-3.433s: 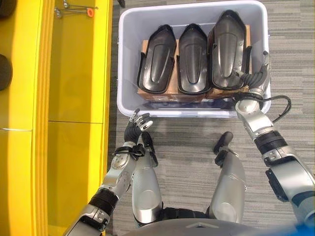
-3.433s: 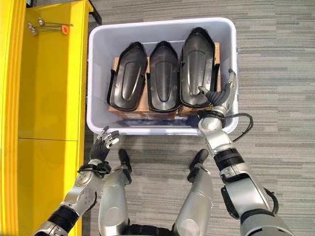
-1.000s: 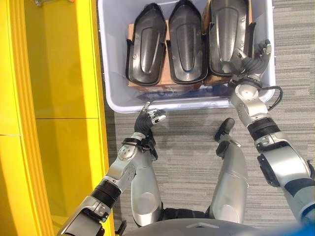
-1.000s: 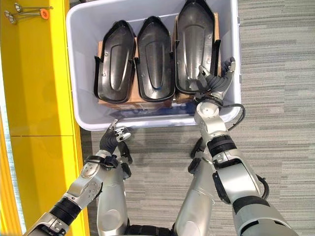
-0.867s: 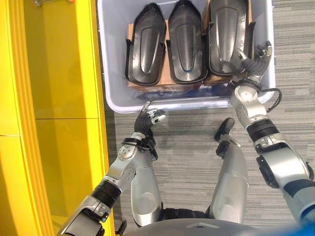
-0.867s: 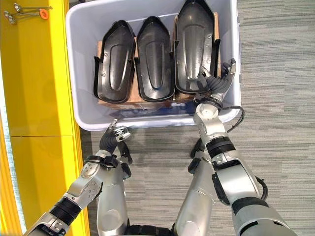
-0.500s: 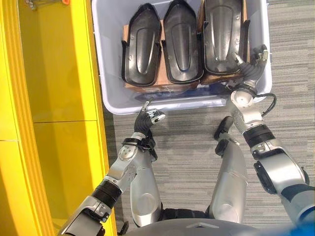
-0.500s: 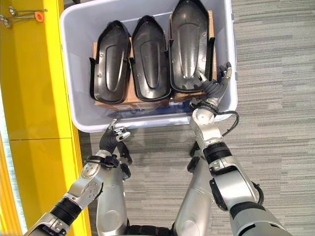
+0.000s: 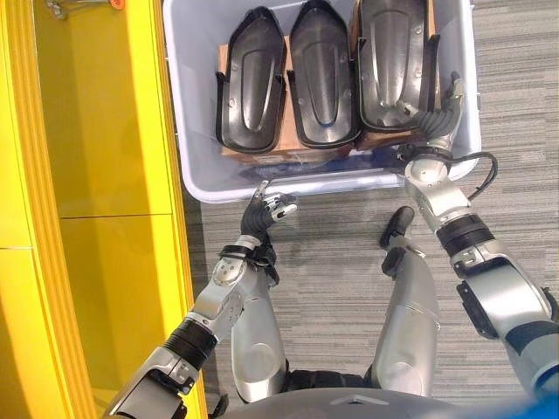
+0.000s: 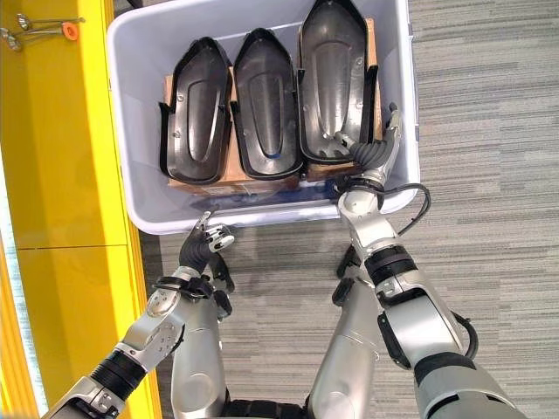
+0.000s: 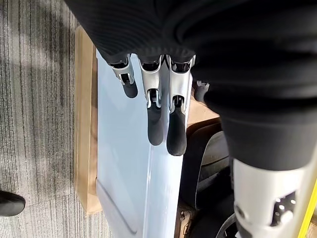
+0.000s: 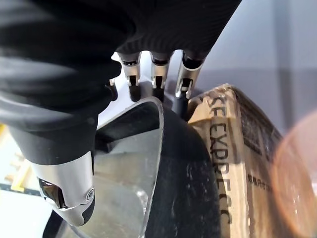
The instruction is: Move parts from the plastic box to the shelf.
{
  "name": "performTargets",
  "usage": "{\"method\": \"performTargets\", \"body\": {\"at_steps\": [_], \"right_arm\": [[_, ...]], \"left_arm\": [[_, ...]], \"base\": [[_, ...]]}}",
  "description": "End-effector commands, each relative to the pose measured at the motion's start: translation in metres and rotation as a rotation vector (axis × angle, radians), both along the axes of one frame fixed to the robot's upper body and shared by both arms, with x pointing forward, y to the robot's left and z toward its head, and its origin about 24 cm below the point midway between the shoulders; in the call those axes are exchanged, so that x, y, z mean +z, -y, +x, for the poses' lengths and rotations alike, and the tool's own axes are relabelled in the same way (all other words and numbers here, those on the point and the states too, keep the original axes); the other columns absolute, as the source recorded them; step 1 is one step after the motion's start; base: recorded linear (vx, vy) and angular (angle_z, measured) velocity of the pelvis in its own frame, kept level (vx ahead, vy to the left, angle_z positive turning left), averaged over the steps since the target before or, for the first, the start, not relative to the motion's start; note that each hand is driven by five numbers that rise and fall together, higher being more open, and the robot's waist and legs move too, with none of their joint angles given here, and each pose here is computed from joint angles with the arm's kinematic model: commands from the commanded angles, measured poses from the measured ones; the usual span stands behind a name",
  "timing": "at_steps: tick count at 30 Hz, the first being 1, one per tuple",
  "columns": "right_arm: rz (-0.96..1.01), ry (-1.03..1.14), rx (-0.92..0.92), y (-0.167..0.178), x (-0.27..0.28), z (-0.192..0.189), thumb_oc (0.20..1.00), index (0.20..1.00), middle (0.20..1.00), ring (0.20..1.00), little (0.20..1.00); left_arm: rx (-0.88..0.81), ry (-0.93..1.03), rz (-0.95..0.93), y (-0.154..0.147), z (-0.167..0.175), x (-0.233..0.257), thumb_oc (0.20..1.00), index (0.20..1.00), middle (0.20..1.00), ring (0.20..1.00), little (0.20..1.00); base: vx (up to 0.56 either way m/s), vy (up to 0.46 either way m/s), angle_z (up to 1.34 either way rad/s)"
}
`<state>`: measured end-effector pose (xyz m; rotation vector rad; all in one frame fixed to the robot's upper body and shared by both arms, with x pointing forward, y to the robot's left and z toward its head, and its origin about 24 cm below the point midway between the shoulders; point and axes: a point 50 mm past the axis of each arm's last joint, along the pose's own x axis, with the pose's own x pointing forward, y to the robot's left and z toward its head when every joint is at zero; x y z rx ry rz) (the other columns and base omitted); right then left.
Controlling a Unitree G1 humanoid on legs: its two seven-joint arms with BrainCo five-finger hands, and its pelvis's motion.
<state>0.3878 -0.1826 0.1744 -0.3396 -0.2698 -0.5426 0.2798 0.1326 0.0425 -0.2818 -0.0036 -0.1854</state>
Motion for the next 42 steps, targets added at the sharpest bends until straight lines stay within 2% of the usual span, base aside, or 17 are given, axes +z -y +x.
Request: {"method": "performTargets", "body": {"at_steps": [1,7,14,16,18,33,42], "right_arm": [[-0.072,-0.086,0.031,-0.008,-0.008,0.004,1.000,1.000,1.000,1.000,1.000],[-0.151,-0.072,0.016,-0.004,-0.001,0.007,1.000,1.000,1.000,1.000,1.000],[0.020,-0.126,0.050,-0.005,-0.012,0.008,1.000,1.000,1.000,1.000,1.000],[0.029,-0.145,0.073,-0.005,-0.018,0.008,0.693,0.693,0.693,0.693,0.693],[0.017,-0.156,0.096,-0.007,-0.020,0.008,0.200,0.200,0.200,0.200,0.200],[-0.174,-0.175,0.079,-0.012,-0.013,0.009,0.200,0.200,0.200,0.200,0.200],[-0.099,-0.315,0.052,-0.002,-0.037,0.009,0.200,0.200,0.200,0.200,0.200]], "left_arm": [[-0.042,0.061,-0.058,0.007,-0.002,0.010,1.000,1.000,1.000,1.000,1.000],[-0.047,0.057,-0.056,0.005,-0.002,0.009,1.000,1.000,1.000,1.000,1.000],[-0.055,0.056,-0.052,0.005,-0.002,0.008,1.000,1.000,1.000,1.000,1.000],[-0.055,0.058,-0.055,0.005,-0.002,0.009,1.000,1.000,1.000,1.000,1.000],[-0.054,0.058,-0.053,0.005,-0.001,0.009,1.000,1.000,1.000,1.000,1.000],[-0.054,0.050,-0.057,0.004,-0.001,0.008,1.000,1.000,1.000,1.000,1.000],[-0.047,0.055,-0.058,-0.001,0.000,0.008,1.000,1.000,1.000,1.000,1.000]], "base": [[0.00,0.000,0.00],[0.00,0.000,0.00],[0.00,0.000,0.00],[0.00,0.000,0.00],[0.00,0.000,0.00],[0.00,0.000,0.00],[0.00,0.000,0.00]]}}
